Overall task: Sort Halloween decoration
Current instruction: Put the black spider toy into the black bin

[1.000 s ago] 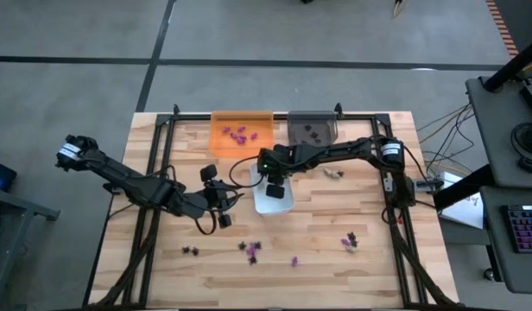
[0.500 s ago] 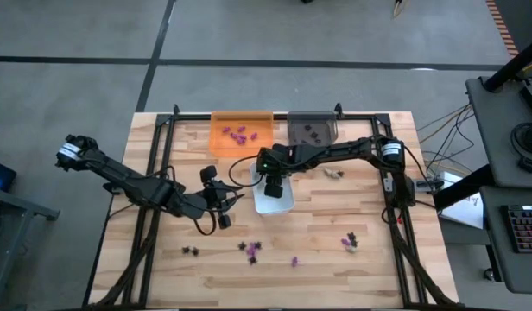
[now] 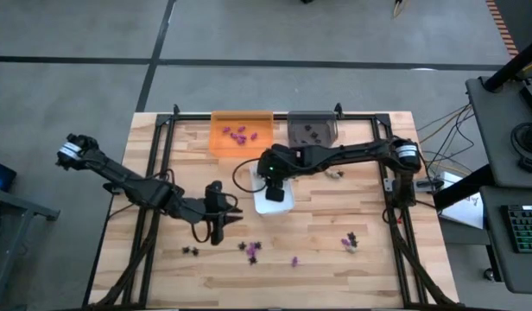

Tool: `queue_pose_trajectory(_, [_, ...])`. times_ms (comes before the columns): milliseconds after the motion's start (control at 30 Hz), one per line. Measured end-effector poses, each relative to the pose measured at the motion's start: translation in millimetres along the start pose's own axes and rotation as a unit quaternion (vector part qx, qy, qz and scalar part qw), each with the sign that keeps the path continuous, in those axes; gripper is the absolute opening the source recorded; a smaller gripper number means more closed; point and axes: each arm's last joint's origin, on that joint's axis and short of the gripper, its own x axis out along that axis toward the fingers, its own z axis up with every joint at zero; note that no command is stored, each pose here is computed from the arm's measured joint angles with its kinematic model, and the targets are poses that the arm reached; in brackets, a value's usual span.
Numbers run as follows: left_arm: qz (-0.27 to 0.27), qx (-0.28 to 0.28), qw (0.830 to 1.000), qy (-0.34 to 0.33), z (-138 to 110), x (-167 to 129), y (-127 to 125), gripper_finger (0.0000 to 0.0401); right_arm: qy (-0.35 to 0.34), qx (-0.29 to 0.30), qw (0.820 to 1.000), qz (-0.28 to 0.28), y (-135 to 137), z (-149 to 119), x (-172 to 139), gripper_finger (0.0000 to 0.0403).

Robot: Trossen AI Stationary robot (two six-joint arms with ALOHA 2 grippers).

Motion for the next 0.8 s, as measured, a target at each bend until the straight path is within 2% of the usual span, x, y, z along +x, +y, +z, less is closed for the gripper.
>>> queue_pose_trajectory(233, [-0.050,-0.026,0.998,0.040,-14.3,-10.1,-19.1,0.0077,-0.041,-0.023,0.999,0.023,32.6,6.7,-36.8,0.0131])
queue_pose_trajectory(533, [-0.076,-0.058,0.993,0.069,-26.7,-21.1,-35.0,0.0077,-0.068,-0.062,0.993,0.073,88.6,-2.9,-69.3,0.0127])
queue_pose_trajectory(800, [-0.082,-0.023,0.989,0.120,-39.6,-21.1,-49.5,0.0077,-0.090,-0.081,0.989,0.089,135.5,-15.7,-79.8,0.0120])
